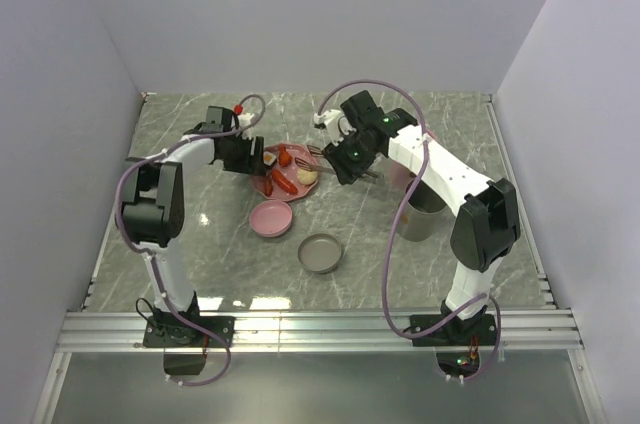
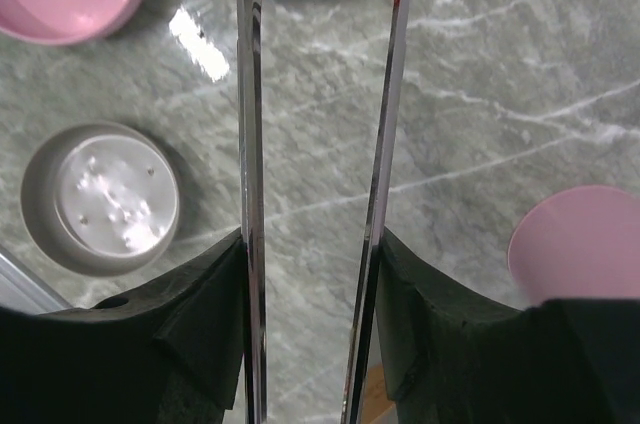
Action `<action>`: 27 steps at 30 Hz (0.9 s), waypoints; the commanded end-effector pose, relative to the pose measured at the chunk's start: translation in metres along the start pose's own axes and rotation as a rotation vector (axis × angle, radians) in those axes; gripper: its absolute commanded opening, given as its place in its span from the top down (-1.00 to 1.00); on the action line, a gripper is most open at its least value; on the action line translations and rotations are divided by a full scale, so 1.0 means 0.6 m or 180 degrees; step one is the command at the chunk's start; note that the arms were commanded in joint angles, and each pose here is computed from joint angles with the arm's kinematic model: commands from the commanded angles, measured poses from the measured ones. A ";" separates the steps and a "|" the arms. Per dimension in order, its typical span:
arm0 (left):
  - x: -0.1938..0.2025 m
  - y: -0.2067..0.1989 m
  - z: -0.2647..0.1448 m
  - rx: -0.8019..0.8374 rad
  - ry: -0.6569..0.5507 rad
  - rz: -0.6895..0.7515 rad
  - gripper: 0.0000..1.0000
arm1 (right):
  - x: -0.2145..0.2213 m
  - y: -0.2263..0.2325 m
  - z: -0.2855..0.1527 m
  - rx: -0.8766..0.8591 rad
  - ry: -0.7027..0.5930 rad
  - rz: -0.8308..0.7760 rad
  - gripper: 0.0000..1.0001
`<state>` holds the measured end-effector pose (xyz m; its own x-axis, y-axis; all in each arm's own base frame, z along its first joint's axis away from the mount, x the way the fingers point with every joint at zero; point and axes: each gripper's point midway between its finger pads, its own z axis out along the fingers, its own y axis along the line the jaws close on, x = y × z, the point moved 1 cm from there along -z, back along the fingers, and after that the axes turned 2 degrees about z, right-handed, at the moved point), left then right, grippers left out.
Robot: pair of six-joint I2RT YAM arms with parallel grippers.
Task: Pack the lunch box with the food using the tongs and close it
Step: Move the plate, then pick up the food using the clamp
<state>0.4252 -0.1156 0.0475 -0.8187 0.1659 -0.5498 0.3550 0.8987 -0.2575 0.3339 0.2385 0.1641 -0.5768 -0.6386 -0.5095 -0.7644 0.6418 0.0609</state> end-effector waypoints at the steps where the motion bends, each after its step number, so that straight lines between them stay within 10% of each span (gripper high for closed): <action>1: -0.087 -0.037 -0.107 0.0231 -0.0486 0.0243 -0.48 | 0.002 0.000 -0.040 0.0026 -0.0026 -0.0148 -0.10; 5: -0.118 -0.057 -0.184 0.0452 -0.0793 0.0281 -0.99 | 0.006 0.002 -0.034 -0.0047 0.0062 -0.0175 -0.14; 13: -0.145 -0.067 -0.331 0.0507 -0.1500 0.0146 -0.99 | 0.003 -0.009 -0.006 -0.0055 0.0157 -0.0176 -0.16; 27: -0.103 -0.128 -0.404 0.0742 -0.1531 0.0132 -0.99 | -0.005 -0.030 0.037 -0.0022 0.0253 -0.0180 -0.29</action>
<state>0.3539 -0.0878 0.2872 -0.5034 -0.0319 -0.8635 0.4970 0.8068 -0.3195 0.3399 0.2360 0.1331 -0.5724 -0.7156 -0.4003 -0.7971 0.6000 0.0673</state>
